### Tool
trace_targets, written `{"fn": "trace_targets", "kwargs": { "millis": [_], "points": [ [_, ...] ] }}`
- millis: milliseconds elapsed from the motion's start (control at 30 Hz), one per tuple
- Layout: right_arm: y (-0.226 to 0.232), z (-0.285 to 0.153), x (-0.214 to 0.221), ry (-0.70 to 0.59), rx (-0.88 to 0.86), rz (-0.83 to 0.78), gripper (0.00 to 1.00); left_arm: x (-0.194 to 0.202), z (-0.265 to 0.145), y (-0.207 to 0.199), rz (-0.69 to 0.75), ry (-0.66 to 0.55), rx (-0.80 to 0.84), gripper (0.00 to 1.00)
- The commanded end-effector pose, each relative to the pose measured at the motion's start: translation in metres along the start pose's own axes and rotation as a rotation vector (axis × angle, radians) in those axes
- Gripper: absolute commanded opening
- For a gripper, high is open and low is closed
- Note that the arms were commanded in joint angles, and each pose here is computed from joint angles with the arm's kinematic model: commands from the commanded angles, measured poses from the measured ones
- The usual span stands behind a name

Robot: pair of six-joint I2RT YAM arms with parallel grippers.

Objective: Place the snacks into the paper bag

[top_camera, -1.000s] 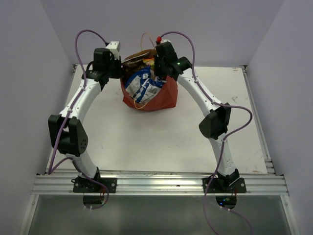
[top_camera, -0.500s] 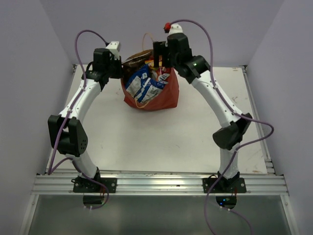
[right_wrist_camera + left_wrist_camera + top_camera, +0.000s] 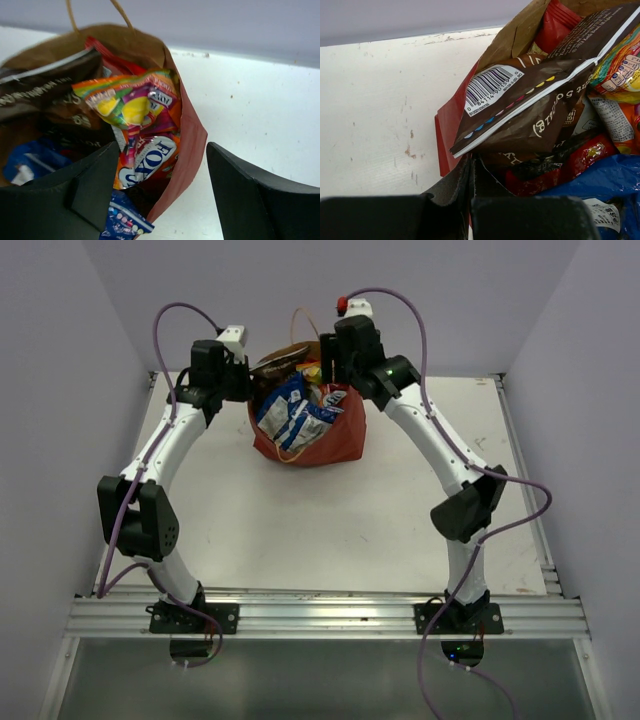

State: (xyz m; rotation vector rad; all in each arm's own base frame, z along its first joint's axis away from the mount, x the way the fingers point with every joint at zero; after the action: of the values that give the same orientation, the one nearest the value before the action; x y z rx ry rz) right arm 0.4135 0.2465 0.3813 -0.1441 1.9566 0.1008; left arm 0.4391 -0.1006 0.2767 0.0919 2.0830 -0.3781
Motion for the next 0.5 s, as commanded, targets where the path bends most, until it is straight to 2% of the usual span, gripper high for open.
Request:
{"fn": "trace_targets", "kwargs": {
  "millis": [0,233,333,433,467],
  "points": [
    [-0.003,0.011,0.022,0.082,0.062,-0.011,0.74,-0.023,-0.018,-0.01,-0.001,-0.104,0.047,0.0],
    [-0.014,0.017,0.054,0.157,0.156,-0.042,0.7,-0.022,-0.016,-0.011,-0.003,-0.103,0.056,0.0],
    [-0.018,0.022,0.068,0.189,0.203,-0.059,0.65,-0.022,-0.016,-0.011,-0.004,-0.102,0.056,0.0],
    [-0.02,0.029,0.081,0.228,0.234,-0.078,0.56,-0.021,-0.016,-0.011,-0.005,-0.099,0.054,0.0],
    [-0.023,0.031,0.083,0.236,0.243,-0.078,0.42,-0.021,-0.016,-0.01,-0.003,-0.102,0.05,0.0]
  ]
}}
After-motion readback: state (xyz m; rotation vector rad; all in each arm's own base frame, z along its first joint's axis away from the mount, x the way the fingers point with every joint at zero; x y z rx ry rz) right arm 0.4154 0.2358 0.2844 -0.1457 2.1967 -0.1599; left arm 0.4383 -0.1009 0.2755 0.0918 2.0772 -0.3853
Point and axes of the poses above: each gripper's point midway between its finger pads, its own z axis out along the fingers, its own y axis along the line the jaws close on, x = y × z, the point moved 7 cm from there along -z, back along the fingers, and after that the axes turned 3 degrees about -z, right-handed, at the moved point
